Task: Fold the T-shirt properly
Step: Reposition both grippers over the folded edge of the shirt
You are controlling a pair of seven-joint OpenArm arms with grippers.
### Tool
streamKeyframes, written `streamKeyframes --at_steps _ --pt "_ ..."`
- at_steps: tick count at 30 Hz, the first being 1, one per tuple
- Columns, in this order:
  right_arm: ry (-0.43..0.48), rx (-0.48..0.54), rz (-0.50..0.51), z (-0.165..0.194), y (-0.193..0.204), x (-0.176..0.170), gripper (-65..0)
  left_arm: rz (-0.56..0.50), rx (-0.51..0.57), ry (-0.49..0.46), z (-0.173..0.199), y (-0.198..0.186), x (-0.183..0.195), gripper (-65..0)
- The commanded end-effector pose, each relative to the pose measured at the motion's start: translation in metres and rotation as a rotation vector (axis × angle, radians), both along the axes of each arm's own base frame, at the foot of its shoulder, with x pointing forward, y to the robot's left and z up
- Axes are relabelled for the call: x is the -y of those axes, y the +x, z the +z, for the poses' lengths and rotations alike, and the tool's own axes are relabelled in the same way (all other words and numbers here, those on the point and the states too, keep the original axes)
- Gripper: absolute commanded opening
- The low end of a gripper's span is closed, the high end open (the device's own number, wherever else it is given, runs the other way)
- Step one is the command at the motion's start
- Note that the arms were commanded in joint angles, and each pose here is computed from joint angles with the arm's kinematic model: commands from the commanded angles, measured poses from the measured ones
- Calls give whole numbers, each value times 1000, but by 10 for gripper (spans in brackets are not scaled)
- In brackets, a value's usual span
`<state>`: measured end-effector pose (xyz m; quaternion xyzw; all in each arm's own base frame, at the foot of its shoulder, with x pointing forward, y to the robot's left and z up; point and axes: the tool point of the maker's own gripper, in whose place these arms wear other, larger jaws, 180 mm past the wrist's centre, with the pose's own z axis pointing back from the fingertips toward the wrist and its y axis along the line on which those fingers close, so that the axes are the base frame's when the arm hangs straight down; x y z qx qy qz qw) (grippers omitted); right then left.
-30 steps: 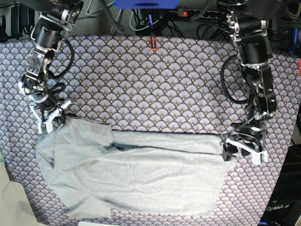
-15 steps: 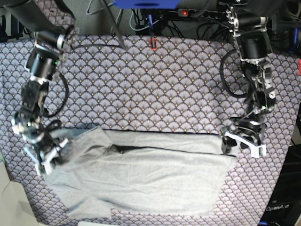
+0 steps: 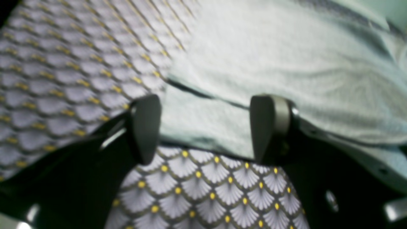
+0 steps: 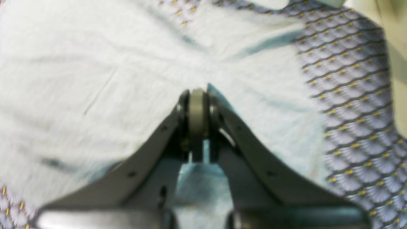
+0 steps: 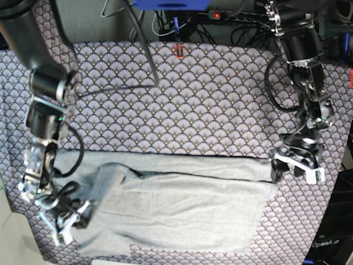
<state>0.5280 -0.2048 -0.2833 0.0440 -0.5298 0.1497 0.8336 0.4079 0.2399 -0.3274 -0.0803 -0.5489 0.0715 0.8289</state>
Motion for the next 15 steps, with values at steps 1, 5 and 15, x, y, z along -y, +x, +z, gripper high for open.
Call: streamKeyframes --at_steps 1,5,15 --pt "23 102 -2 38 17 1 -650 -11 57 10 22 7 0 -219" --pt "49 119 -2 49 29 3 -650 12 43 20 21 -7 -10 -219" --pt "87 160 -43 58 40 10 -635 29 22 47 14 -33 -18 -219"
